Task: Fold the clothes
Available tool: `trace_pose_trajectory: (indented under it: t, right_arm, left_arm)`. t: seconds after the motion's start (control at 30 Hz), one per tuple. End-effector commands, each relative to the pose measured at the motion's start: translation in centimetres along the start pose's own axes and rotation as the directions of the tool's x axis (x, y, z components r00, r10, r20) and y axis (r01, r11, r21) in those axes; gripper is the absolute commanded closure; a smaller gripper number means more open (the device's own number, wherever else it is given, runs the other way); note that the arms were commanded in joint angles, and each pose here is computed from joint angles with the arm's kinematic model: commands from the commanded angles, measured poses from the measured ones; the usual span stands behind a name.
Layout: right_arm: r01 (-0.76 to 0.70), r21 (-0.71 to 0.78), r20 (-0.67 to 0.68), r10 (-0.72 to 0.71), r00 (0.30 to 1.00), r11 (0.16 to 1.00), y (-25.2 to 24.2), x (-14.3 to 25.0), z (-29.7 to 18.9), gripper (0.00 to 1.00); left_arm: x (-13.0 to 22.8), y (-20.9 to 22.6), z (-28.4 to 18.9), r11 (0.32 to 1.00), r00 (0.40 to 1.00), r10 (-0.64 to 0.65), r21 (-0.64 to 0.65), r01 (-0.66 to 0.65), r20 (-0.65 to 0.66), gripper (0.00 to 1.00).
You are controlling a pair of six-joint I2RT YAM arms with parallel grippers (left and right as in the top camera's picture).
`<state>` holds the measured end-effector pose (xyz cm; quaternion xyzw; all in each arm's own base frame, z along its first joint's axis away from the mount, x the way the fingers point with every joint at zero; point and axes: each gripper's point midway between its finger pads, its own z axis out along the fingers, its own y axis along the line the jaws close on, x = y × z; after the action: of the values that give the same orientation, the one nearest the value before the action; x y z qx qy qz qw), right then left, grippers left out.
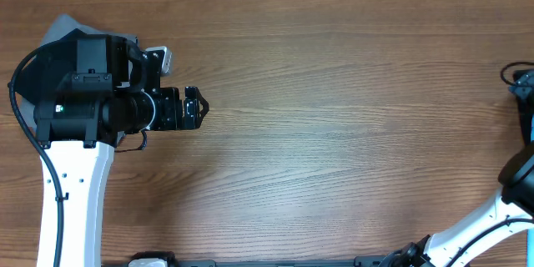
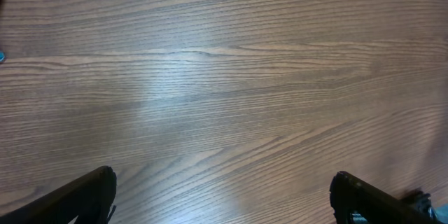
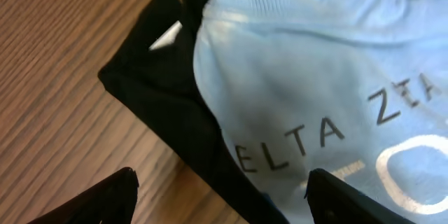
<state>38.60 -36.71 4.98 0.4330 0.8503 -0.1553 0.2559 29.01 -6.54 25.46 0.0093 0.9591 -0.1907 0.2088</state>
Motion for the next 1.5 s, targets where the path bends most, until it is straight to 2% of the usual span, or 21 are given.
trace_pose_trajectory:
  t: [0.0,0.27,0.47,0.63,0.67,0.73,0.77,0.9,0.97,1.07,1.3,1.47]
  right_arm:
    - [0.025,0.104,0.047,-0.03,0.998,0.994,-2.5,-1.7,-0.4,0.2]
    - [0.029,0.136,0.017,-0.031,0.999,0.99,-3.8,-0.8,0.9,0.26]
    - [0.033,0.082,-0.005,-0.033,0.999,0.996,-2.9,-0.1,1.4,0.23]
    - [0.041,0.109,-0.07,-0.034,0.997,0.993,-3.3,2.0,3.0,0.24]
    - [0.031,0.136,-0.079,-0.02,0.997,0.99,-3.8,2.4,3.2,0.29]
    - [0.002,0.178,-0.08,0.013,0.997,0.984,-4.7,2.6,3.3,0.49]
    - [-0.004,0.179,-0.076,0.018,0.997,0.984,-4.7,2.5,3.2,0.56]
    - [-0.027,0.113,-0.035,0.031,0.999,0.993,-3.7,0.8,1.8,0.71]
    - [-0.038,0.06,-0.004,0.038,0.999,0.998,-2.9,-0.4,0.5,0.73]
    - [-0.057,-0.008,0.061,0.057,0.996,0.998,-2.0,-2.8,-2.4,0.83]
    - [-0.051,-0.236,0.186,0.097,0.978,0.971,2.3,-7.0,-10.8,0.82]
    - [0.006,-0.38,0.194,0.073,0.978,0.925,6.7,-6.8,-15.5,0.87]
  left_arm:
    - [-0.6,-0.8,-0.7,0.999,0.999,0.031,0.023,-0.032,0.026,0.0]
    - [-0.6,-0.9,-0.7,0.999,0.999,0.031,0.03,-0.032,0.025,0.0]
    - [-0.6,-1.3,-0.7,0.998,0.999,0.032,0.052,-0.033,0.025,0.0]
    - [-0.6,-1.3,-0.7,0.998,0.999,0.032,0.052,-0.034,0.026,0.0]
    - [-0.6,-1.3,-0.7,0.998,0.999,0.032,0.053,-0.033,0.025,0.0]
    - [-0.5,-1.3,-0.7,0.998,0.999,0.031,0.053,-0.032,0.023,0.0]
    - [-0.5,-1.3,-0.7,0.998,0.999,0.031,0.053,-0.032,0.022,0.0]
    - [-0.5,-1.3,-0.7,0.998,0.999,0.031,0.053,-0.032,0.022,0.0]
    - [-0.5,-1.3,-0.7,0.998,0.999,0.031,0.053,-0.032,0.022,0.0]
    - [-0.4,-1.3,-0.7,0.998,0.999,0.03,0.053,-0.031,0.02,0.0]
    - [-0.3,-1.3,-0.7,0.998,1.0,0.027,0.053,-0.028,0.012,0.0]
    - [0.2,-1.3,-0.7,0.998,1.0,0.02,0.051,-0.02,-0.006,0.0]
